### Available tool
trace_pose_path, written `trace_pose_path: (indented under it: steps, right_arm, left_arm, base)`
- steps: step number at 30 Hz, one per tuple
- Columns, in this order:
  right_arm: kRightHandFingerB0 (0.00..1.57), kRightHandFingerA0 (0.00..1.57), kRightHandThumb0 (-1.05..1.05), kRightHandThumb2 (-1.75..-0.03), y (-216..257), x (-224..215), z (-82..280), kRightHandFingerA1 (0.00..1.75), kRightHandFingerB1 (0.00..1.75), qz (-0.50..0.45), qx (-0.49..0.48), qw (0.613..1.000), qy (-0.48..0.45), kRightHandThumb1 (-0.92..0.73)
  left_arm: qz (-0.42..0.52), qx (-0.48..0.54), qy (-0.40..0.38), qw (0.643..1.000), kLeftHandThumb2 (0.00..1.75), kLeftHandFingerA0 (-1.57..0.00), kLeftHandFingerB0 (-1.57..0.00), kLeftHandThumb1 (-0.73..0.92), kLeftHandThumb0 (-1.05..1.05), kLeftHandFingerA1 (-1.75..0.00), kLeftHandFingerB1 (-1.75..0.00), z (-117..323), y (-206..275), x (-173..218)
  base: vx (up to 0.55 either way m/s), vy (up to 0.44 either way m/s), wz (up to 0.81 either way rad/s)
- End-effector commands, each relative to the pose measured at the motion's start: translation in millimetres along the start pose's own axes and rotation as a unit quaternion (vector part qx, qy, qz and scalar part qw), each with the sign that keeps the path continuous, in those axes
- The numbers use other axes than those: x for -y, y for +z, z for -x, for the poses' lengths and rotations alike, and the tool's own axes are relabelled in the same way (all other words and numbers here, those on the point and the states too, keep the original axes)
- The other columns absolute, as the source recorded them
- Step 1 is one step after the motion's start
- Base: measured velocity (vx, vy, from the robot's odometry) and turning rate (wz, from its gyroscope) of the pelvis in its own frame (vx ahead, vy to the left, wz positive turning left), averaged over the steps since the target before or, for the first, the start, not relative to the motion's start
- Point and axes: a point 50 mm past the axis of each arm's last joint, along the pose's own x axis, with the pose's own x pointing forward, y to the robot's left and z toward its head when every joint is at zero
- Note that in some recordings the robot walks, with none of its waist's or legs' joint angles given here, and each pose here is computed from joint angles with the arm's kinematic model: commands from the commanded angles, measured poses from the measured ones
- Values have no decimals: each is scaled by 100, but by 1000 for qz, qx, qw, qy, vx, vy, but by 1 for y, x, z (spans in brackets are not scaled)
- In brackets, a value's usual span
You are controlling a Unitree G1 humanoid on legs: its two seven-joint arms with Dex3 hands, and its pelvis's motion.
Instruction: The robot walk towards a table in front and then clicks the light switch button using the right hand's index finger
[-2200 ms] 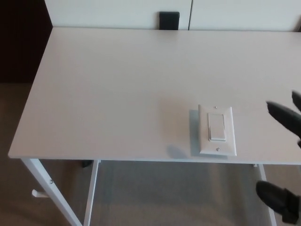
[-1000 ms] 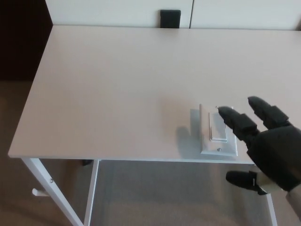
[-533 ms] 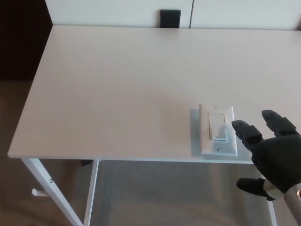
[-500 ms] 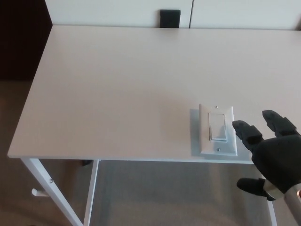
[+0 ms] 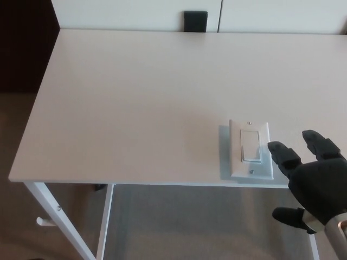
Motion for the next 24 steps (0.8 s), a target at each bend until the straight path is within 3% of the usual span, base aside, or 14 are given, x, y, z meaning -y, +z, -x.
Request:
trace_pose_path:
  steps: [1,3,7,8,12,24]
  right_arm:
    - [10,0,-99,-102,-2,9,-3,8,1,13,-11,1000,-16,-66]
    - [4,0,-99,-102,-2,9,-4,8,1,10,-14,1000,-15,-66]
    - [10,0,-102,-101,-1,10,-5,3,0,16,-13,1000,-20,-67]
    - [3,0,-99,-101,0,10,-5,8,1,17,-11,1000,-23,-65]
    - [11,0,-102,-101,1,8,-5,2,0,15,-11,1000,-22,-67]
    - [12,0,-99,-100,10,2,-6,1,8,5,5,1000,-20,-65]
  left_arm:
    - [-16,-4,1,1000,57,-66,-45,58,-23,-48,-42,-1,2,-3]
    - [-16,-4,2,1000,57,-66,-46,58,-22,-47,-41,0,2,-3]
    - [-17,-5,0,1000,56,-66,-46,58,-23,-47,-41,0,2,-3]
    - [-17,-8,0,1000,57,-66,-46,58,-23,-47,-41,0,2,-3]
    - [-20,-3,0,1000,56,-66,-45,58,-23,-48,-41,-1,3,-3]
    - [-34,-1,-4,999,57,-65,-46,59,-22,-48,-42,-4,3,-3]
  base:
    - [0,0,0]
    - [0,0,0]
    - [0,0,0]
    - [0,0,0]
    - [0,0,0]
    - [0,0,0]
